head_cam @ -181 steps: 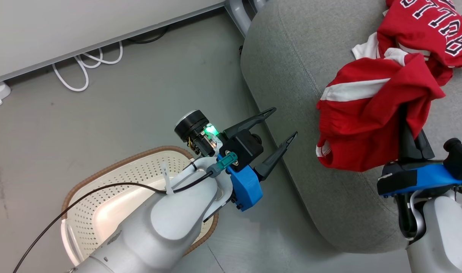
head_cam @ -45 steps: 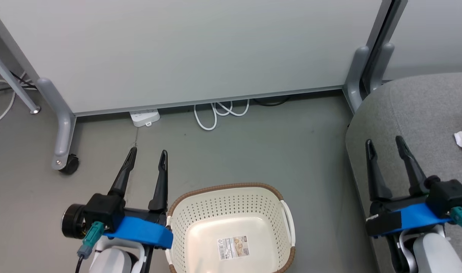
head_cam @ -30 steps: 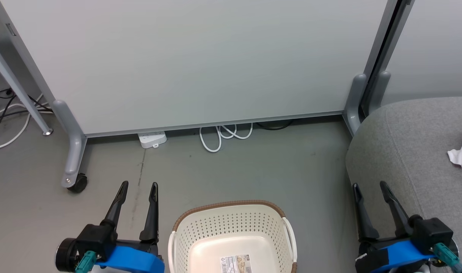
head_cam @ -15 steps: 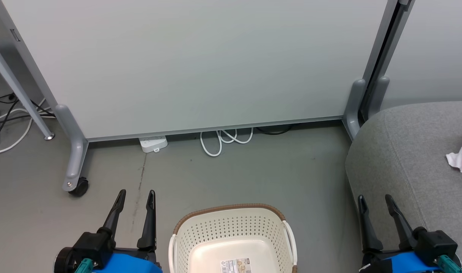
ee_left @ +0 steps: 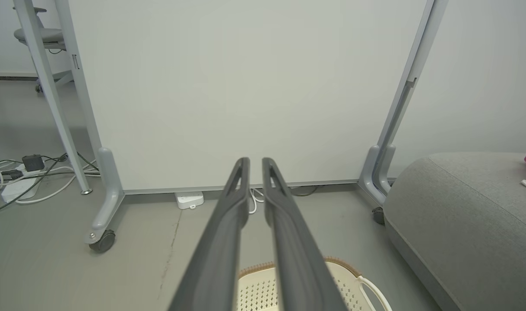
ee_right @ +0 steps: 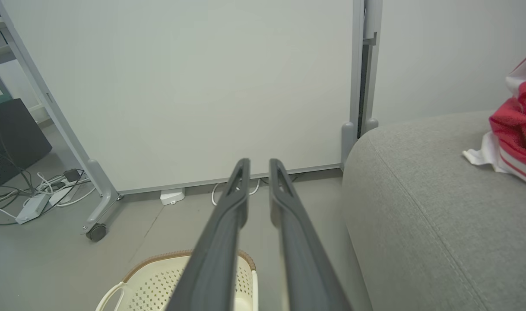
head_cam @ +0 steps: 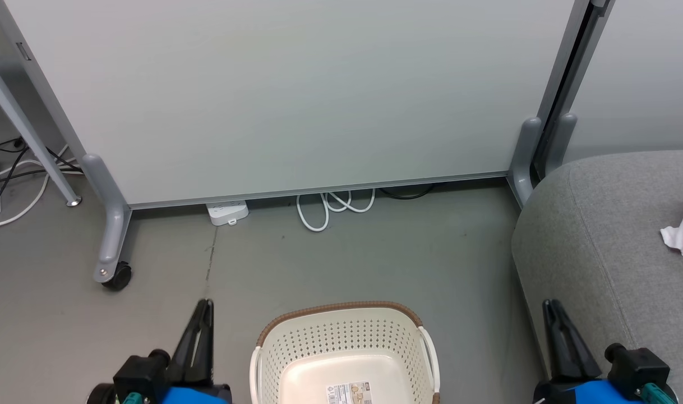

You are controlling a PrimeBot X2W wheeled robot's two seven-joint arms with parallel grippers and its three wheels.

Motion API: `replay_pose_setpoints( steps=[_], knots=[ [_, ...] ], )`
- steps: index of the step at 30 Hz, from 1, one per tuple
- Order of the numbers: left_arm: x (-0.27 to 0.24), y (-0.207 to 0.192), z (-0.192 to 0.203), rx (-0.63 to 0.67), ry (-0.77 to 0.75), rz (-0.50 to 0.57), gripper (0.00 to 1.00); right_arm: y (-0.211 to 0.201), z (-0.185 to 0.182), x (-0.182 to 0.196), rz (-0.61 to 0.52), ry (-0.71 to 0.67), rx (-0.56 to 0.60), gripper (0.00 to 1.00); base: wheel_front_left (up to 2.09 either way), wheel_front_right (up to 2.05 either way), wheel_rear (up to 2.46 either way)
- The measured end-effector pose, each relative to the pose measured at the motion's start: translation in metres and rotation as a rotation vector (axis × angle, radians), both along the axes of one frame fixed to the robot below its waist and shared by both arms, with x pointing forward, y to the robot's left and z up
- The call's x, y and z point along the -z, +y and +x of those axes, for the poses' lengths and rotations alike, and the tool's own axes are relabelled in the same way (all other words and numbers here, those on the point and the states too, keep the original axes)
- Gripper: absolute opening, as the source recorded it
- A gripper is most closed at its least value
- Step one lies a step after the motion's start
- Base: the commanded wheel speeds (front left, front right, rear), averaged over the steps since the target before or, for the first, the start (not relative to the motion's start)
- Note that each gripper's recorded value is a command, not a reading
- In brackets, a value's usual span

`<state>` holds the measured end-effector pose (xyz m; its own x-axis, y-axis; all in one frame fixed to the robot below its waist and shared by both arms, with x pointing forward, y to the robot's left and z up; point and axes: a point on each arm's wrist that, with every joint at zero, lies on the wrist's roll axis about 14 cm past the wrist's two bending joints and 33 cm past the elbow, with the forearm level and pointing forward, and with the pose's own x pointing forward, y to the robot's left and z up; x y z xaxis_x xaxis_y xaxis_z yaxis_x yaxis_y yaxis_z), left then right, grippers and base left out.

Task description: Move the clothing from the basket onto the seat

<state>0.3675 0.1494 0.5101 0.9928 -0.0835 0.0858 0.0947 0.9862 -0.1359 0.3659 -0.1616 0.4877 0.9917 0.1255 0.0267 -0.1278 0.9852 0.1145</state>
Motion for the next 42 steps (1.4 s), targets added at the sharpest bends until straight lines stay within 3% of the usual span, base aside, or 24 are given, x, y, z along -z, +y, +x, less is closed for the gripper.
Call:
replay_pose_setpoints(
  steps=[3,16,42],
  knots=[
    [0.014,0.001,-0.005,-0.005,0.047,-0.015,0.00,-0.001,-0.002,0.009,0.011,0.033,0.006,0.00,0.00,0.00,0.00],
    [0.023,0.016,-0.003,-0.058,0.121,-0.252,0.00,-0.014,-0.001,0.013,0.246,0.092,0.074,0.00,0.00,0.00,0.00],
    [0.027,0.032,0.002,-0.097,0.183,-0.659,0.00,-0.027,0.006,0.011,0.657,0.142,0.141,0.00,0.00,0.00,0.00]
  ],
)
